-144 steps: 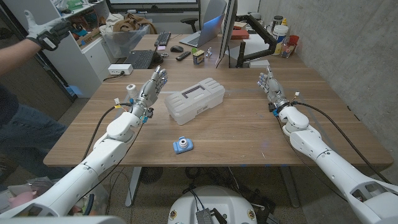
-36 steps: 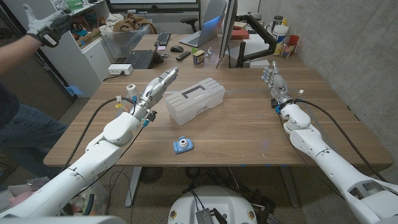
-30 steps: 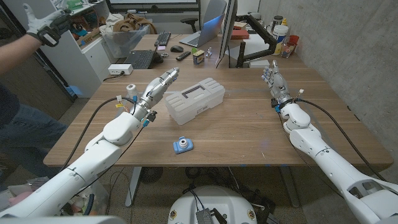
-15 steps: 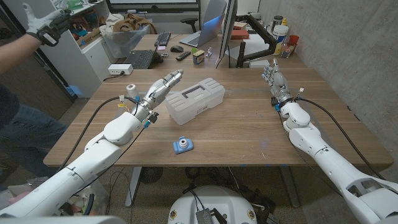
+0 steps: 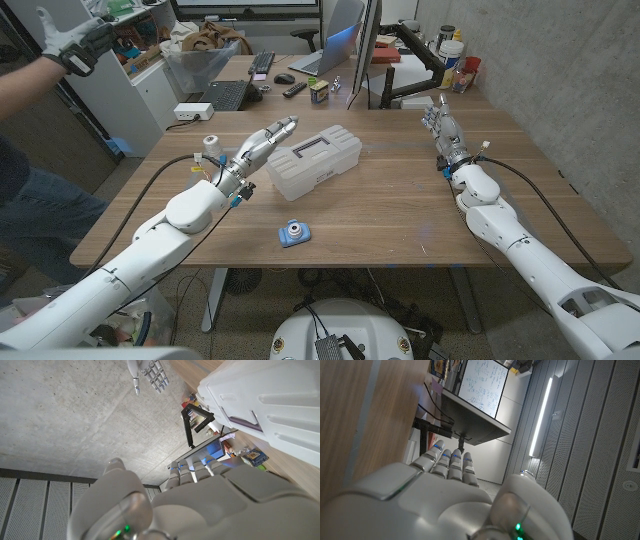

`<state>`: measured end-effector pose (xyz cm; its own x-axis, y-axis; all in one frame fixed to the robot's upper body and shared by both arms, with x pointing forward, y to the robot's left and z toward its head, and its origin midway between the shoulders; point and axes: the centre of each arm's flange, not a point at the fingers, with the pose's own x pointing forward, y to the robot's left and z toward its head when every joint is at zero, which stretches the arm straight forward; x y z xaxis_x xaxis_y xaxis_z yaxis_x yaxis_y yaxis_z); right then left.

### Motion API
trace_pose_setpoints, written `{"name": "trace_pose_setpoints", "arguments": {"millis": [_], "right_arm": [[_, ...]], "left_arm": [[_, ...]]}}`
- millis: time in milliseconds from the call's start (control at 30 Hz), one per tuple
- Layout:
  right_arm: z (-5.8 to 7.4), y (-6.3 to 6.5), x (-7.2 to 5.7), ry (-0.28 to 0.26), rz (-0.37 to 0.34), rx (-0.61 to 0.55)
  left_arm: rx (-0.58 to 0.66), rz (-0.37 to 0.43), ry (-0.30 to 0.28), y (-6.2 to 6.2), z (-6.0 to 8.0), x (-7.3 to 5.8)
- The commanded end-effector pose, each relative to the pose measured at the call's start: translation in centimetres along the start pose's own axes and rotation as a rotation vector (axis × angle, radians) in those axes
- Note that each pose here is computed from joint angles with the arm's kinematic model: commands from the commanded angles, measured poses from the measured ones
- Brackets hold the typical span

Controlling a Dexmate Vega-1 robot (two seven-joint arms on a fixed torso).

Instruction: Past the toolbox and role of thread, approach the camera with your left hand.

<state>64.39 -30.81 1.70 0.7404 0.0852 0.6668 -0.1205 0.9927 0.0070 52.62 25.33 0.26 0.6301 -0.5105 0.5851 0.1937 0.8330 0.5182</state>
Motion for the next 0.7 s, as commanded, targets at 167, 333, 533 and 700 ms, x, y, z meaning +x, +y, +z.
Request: {"name": "trace_pose_setpoints", "arguments": {"millis": [167,333,533,700], "right_arm": [[-0.59,-0.20,-0.59,0.018,0.000,-0.001],[-0.66,-0.20,-0.63,0.020,0.000,-0.003],[-0.64,-0.17,-0.60,0.019,0.000,-0.002],[-0.59,-0.13,-0.54,0.018,0.000,-0.002]], "left_arm": [[0.045,-0.057,0.019,-0.53,0.61,0.17],[0.049,-0.062,0.016,-0.57,0.70,0.21],[0.052,-0.066,0.009,-0.71,0.93,0.14],[0.060,-0.066,0.001,-0.86,1.20,-0.10]]}}
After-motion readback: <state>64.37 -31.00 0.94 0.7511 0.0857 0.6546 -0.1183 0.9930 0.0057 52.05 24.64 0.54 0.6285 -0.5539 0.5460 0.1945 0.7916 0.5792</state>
